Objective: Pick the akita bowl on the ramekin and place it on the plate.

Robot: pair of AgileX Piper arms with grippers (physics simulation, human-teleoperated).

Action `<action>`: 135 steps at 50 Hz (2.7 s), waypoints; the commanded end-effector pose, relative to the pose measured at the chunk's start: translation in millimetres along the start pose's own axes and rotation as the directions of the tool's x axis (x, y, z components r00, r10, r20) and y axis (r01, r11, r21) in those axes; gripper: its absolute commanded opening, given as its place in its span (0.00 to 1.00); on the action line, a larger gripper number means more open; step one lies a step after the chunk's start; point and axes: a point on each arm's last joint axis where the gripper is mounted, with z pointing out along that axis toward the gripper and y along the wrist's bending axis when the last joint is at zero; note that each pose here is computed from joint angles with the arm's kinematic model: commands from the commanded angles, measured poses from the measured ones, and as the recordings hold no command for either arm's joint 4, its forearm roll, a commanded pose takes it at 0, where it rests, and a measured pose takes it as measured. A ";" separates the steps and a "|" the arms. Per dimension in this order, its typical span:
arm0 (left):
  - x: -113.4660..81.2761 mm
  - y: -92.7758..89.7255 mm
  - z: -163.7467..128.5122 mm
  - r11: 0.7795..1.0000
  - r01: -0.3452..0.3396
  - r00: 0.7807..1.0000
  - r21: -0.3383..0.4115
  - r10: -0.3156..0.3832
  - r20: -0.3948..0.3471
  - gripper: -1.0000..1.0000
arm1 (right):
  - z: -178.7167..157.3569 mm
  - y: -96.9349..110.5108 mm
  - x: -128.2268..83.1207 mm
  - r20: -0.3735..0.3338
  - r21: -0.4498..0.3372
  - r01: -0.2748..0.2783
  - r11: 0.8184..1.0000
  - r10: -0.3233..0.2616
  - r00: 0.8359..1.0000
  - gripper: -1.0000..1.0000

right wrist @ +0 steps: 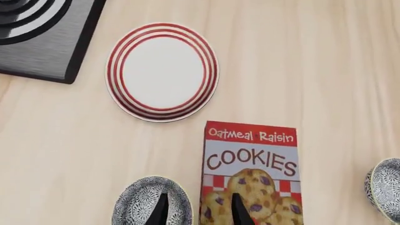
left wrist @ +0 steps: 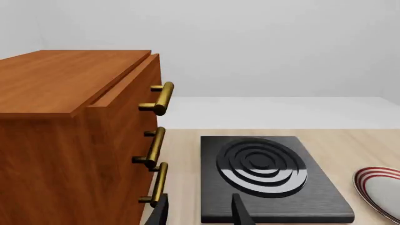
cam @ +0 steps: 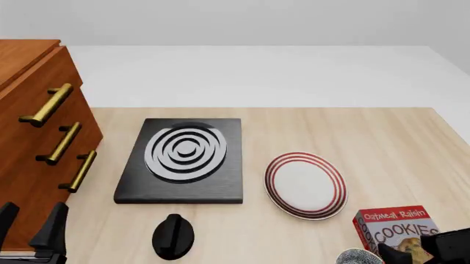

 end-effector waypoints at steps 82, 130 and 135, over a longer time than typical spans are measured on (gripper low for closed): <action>0.0 0.0 0.0 1.000 0.000 1.000 0.000 0.000 0.000 1.00 | 43.8 15.3 36.0 -0.152 -0.116 -0.014 0.993 -0.004 0.988 1.00; 0.0 0.0 0.0 1.000 0.000 1.000 0.000 0.000 0.000 1.00 | 48.4 16.6 38.7 -0.160 -0.122 -0.014 0.992 -0.006 0.987 0.00; 0.0 0.0 0.0 1.000 0.000 1.000 0.000 0.000 0.000 1.00 | 43.8 14.8 36.6 -0.149 -0.112 -0.013 0.994 -0.004 0.989 0.00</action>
